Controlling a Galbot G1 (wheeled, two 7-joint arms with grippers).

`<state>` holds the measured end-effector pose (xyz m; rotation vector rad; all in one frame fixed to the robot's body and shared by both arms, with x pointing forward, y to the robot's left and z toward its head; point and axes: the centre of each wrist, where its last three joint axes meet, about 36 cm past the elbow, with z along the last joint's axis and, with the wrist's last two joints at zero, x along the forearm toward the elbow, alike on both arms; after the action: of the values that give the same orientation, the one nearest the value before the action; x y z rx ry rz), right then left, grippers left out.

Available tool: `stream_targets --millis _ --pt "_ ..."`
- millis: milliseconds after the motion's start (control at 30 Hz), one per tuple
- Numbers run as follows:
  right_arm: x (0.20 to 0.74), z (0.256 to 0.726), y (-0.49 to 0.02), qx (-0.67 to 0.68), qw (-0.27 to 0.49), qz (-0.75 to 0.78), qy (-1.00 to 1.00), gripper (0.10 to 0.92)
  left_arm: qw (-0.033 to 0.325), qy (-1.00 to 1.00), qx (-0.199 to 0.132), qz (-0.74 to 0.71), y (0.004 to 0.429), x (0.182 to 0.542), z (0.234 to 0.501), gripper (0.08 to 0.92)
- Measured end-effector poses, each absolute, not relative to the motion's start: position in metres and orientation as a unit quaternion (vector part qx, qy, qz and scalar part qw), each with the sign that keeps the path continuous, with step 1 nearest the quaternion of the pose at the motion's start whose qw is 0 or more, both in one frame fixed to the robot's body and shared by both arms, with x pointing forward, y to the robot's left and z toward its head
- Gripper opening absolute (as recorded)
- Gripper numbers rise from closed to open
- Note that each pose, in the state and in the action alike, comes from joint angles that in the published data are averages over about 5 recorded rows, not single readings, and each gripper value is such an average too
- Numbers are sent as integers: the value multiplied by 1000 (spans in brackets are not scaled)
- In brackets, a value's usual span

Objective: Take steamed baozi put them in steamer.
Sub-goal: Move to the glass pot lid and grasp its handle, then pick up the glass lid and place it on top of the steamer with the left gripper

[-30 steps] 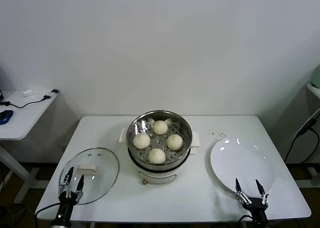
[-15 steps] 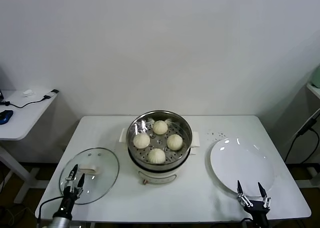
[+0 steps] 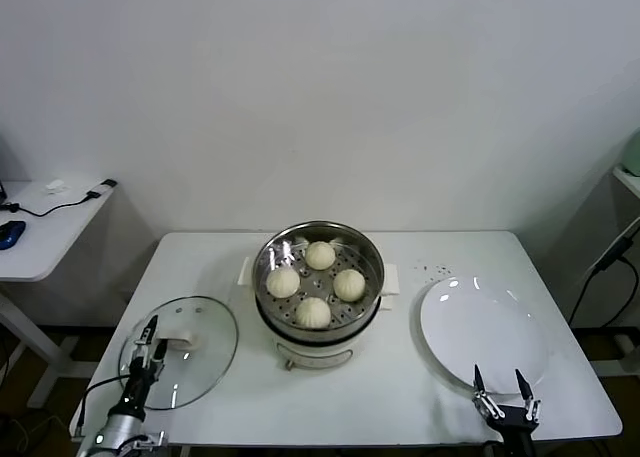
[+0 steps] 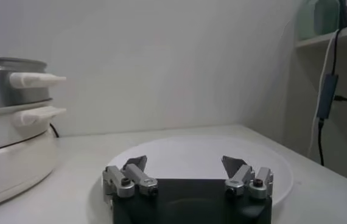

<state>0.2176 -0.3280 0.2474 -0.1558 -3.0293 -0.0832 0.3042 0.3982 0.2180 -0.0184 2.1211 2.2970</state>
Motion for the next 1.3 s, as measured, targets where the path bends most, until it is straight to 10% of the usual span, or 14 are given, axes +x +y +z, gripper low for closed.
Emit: stream_targets --millis 700,1300 --pt "215 249 -331 -47 55 -17 -997 823 1 677 -11 736 389 310 205 165" --pt "218 254 -332 -50 61 -13 -997 823 -28 694 -79 715 385 309 282 136"
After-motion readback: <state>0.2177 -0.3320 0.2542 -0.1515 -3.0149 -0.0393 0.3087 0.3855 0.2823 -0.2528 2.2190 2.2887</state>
